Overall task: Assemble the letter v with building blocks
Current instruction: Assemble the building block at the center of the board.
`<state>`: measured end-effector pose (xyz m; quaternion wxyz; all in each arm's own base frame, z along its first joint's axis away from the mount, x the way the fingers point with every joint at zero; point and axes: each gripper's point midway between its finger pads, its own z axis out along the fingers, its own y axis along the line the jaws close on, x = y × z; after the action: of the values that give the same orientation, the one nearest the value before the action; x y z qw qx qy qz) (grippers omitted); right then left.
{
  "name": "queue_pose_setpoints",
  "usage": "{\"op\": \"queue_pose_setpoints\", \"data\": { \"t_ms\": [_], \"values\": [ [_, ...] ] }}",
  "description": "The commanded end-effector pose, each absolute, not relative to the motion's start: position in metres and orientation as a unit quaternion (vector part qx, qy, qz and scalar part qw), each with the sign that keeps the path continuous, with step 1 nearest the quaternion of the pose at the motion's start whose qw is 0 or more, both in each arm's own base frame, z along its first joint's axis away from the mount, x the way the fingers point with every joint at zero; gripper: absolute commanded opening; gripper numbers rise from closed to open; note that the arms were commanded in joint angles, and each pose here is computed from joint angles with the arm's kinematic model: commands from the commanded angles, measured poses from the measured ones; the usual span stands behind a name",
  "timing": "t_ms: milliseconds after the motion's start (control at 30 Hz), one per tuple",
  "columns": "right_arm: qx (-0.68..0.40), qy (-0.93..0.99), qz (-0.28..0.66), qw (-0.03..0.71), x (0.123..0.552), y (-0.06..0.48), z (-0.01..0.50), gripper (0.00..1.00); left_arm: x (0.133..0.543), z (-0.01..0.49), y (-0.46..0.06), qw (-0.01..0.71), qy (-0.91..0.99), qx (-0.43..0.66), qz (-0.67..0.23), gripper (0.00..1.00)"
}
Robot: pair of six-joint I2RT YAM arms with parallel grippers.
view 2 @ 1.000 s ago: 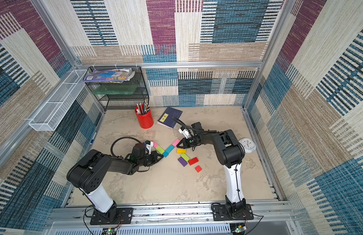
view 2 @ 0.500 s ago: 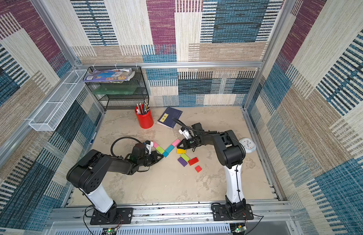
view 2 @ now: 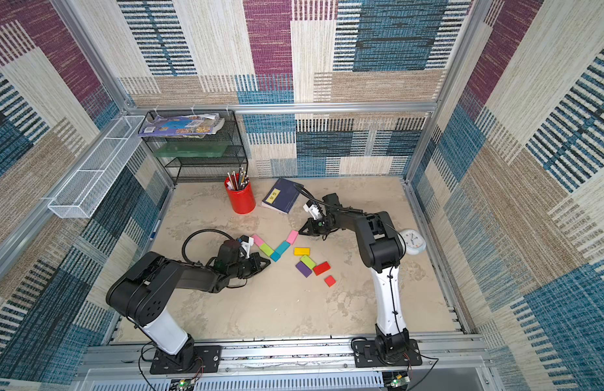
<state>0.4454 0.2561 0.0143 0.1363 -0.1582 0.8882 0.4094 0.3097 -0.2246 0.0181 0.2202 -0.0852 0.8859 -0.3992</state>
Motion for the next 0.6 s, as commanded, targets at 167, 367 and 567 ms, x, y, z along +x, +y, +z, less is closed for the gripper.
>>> {"op": "queue_pose_setpoints", "data": {
  "t_ms": [167,367,567],
  "values": [
    [-0.116,0.958,0.253,0.071,0.430,0.206,-0.048,0.03,0.290,-0.012,-0.208,0.176,0.915,-0.106,-0.346,0.00],
    [-0.113,0.955,0.263,0.082,0.434,0.203,-0.045,0.04,0.290,-0.014,-0.208,0.174,0.916,-0.106,-0.345,0.00],
    [-0.127,0.947,0.282,0.091,0.449,0.213,-0.037,0.04,0.290,-0.015,-0.208,0.173,0.916,-0.107,-0.346,0.00]
  ]
}}
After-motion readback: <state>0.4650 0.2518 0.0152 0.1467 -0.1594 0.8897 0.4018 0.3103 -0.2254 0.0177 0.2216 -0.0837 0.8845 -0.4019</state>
